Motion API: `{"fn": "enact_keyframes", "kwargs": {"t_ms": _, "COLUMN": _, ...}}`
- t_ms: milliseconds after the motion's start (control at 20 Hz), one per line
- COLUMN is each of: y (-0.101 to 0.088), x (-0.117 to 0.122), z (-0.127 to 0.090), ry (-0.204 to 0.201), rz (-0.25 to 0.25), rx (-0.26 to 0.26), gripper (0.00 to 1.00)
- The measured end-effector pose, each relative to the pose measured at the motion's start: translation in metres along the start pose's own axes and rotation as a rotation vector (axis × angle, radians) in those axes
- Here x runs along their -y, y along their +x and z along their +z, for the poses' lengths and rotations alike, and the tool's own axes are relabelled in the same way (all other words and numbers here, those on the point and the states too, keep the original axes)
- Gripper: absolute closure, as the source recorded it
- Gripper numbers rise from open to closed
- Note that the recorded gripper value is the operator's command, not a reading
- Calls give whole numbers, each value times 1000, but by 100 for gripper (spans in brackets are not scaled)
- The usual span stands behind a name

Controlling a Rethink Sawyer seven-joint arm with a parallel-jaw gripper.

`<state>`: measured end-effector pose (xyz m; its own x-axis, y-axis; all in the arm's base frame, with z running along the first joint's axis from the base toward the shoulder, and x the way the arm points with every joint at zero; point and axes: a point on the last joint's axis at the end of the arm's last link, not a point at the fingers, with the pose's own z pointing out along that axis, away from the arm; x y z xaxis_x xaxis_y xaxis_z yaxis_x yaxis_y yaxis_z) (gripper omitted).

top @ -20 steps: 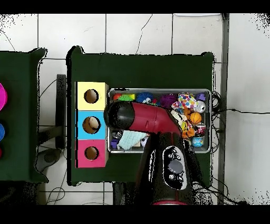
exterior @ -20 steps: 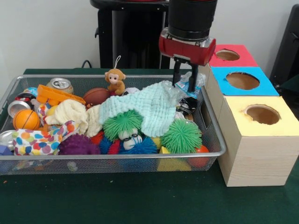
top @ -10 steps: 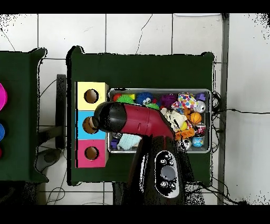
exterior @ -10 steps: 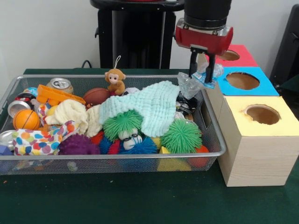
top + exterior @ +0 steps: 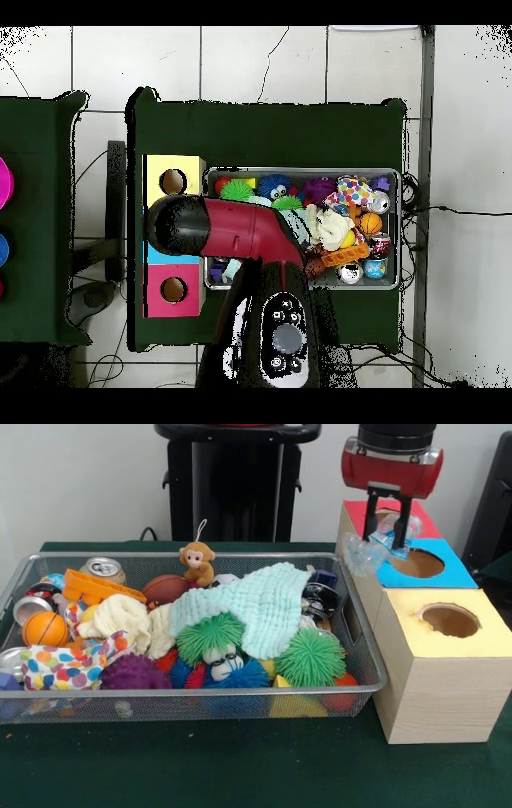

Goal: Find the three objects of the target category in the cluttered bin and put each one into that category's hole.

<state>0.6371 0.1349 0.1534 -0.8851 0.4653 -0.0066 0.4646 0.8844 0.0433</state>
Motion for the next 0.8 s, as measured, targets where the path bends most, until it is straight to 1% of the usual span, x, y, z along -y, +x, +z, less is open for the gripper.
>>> {"fn": "enact_keyframes", "kwargs": {"t_ms": 200, "y": 12, "x": -15, "z": -5, "ry": -7, "rz": -15, "rx": 1, "gripper": 100}}
{"fn": "enact_keyframes", "kwargs": {"t_ms": 250, "y": 17, "x": -19, "z": -7, "ry": -9, "rz": -20, "rx": 0, "gripper": 100}}
{"fn": "enact_keyframes", "kwargs": {"t_ms": 300, "y": 28, "x": -25, "z": -9, "ry": -10, "rz": -28, "rx": -5, "gripper": 100}}
{"fn": "enact_keyframes", "kwargs": {"t_ms": 400, "y": 38, "x": -29, "z": -9, "ry": -11, "rz": -30, "rx": -10, "gripper": 100}}
{"fn": "enact_keyframes", "kwargs": {"t_ms": 450, "y": 46, "x": -31, "z": -8, "ry": -11, "rz": -33, "rx": -14, "gripper": 100}}
{"fn": "enact_keyframes", "kwargs": {"t_ms": 550, "y": 57, "x": -33, "z": -6, "ry": -10, "rz": -38, "rx": -16, "gripper": 100}}
{"fn": "enact_keyframes", "kwargs": {"t_ms": 600, "y": 68, "x": -35, "z": -3, "ry": -9, "rz": -46, "rx": -13, "gripper": 100}}
{"fn": "enact_keyframes", "kwargs": {"t_ms": 750, "y": 81, "x": -36, "z": 4, "ry": -11, "rz": -50, "rx": -6, "gripper": 100}}
{"fn": "enact_keyframes", "kwargs": {"t_ms": 800, "y": 88, "x": -35, "z": 10, "ry": -15, "rz": -49, "rx": 7, "gripper": 100}}
